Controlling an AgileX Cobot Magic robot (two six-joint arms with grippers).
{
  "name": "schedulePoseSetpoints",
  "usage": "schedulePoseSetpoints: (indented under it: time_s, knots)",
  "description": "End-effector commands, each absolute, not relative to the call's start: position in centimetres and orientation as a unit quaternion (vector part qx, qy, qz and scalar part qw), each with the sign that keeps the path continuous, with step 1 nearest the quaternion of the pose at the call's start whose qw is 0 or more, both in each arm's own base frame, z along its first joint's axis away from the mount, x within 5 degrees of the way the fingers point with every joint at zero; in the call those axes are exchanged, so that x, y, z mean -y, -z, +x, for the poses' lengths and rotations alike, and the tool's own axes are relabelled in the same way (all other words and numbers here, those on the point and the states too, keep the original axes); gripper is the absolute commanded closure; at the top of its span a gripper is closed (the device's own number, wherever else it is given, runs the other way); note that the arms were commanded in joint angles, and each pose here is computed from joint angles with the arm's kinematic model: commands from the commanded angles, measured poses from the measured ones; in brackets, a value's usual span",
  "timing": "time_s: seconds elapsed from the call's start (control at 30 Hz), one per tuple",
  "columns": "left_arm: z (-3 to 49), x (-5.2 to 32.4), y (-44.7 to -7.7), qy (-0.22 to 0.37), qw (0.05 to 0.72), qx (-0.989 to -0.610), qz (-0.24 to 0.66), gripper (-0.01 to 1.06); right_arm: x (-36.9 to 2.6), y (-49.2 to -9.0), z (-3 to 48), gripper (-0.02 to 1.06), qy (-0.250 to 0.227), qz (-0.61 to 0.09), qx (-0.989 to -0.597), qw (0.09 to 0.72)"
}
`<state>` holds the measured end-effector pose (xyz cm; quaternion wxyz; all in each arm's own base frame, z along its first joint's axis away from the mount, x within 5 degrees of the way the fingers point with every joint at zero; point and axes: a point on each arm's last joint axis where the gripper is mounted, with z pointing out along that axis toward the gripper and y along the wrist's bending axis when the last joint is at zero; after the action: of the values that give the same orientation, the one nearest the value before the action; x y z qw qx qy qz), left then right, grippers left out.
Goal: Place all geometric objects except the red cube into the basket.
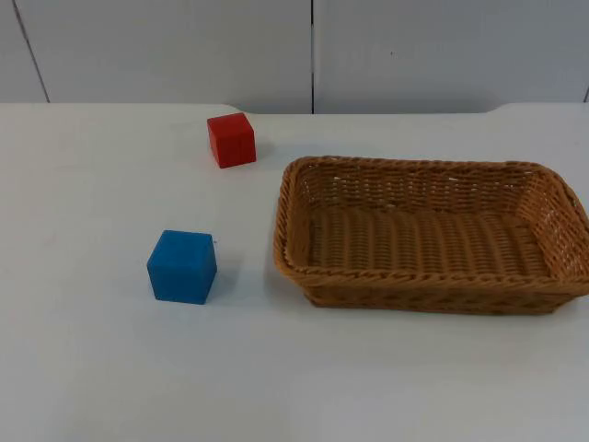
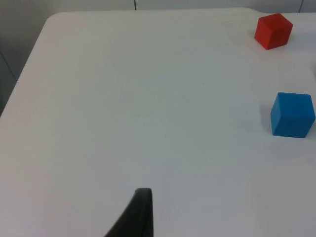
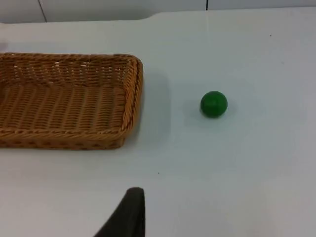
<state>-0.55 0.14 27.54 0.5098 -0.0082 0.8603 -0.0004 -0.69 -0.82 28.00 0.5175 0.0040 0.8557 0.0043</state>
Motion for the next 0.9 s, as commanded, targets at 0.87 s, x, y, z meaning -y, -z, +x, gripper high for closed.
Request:
schedulePoseSetpoints:
  time_s: [0.87]
  knots:
    - [15.3,0.5,-27.0,0.03,0.338,-0.94,-0.024,0.0,-1.0,-29.9,15.6,-0.01,-0.002,-0.014,-0.923,0.385]
